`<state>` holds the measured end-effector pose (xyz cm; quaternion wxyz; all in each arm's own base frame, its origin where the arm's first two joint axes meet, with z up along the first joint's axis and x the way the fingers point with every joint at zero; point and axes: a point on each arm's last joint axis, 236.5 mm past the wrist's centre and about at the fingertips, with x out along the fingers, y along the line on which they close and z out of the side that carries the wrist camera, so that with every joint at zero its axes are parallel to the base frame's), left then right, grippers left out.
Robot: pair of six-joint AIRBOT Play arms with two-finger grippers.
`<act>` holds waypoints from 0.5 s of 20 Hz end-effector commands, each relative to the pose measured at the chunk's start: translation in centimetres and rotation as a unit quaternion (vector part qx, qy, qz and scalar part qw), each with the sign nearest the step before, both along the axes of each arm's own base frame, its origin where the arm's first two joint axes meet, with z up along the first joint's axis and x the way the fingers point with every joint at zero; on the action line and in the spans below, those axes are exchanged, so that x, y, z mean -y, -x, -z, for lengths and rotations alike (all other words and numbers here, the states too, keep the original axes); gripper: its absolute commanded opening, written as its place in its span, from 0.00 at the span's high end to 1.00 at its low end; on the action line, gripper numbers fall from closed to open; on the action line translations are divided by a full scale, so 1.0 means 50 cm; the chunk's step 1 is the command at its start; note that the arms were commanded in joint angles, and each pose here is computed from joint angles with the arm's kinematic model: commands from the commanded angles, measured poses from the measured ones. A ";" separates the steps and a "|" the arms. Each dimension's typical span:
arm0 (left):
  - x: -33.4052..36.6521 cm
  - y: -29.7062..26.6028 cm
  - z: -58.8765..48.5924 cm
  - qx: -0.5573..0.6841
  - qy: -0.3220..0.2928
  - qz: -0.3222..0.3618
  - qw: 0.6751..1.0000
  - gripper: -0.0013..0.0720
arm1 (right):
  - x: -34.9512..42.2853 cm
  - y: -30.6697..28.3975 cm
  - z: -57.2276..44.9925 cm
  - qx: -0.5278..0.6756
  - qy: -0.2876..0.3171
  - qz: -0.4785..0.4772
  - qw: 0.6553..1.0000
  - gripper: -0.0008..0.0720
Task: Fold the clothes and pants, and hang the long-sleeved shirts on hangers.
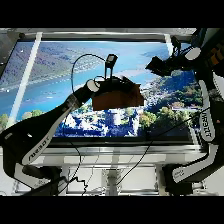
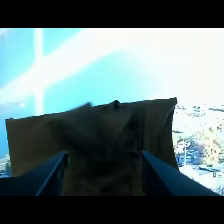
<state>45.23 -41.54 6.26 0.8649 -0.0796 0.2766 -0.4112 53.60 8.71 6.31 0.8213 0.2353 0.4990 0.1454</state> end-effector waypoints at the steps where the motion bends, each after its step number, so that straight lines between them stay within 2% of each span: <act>1: 0.019 0.002 0.006 0.011 -0.001 -0.009 1.000 0.03 | 0.041 0.007 0.019 -0.007 0.045 0.001 0.999 0.17; 2: 0.010 -0.005 0.000 0.012 0.000 -0.013 1.000 0.03 | 0.055 0.010 0.030 -0.012 0.063 0.000 0.998 0.13; 5: -0.025 -0.033 -0.026 0.021 0.006 -0.032 0.999 0.03 | 0.052 0.049 0.081 -0.055 0.081 -0.048 0.994 0.13; 8: -0.061 -0.058 -0.049 0.028 0.012 -0.049 0.998 0.03 | 0.035 0.085 0.163 -0.123 0.065 -0.081 0.987 0.13; 10: -0.074 -0.064 -0.058 0.029 0.013 -0.052 0.998 0.03 | 0.012 0.090 0.215 -0.154 0.033 -0.088 0.984 0.12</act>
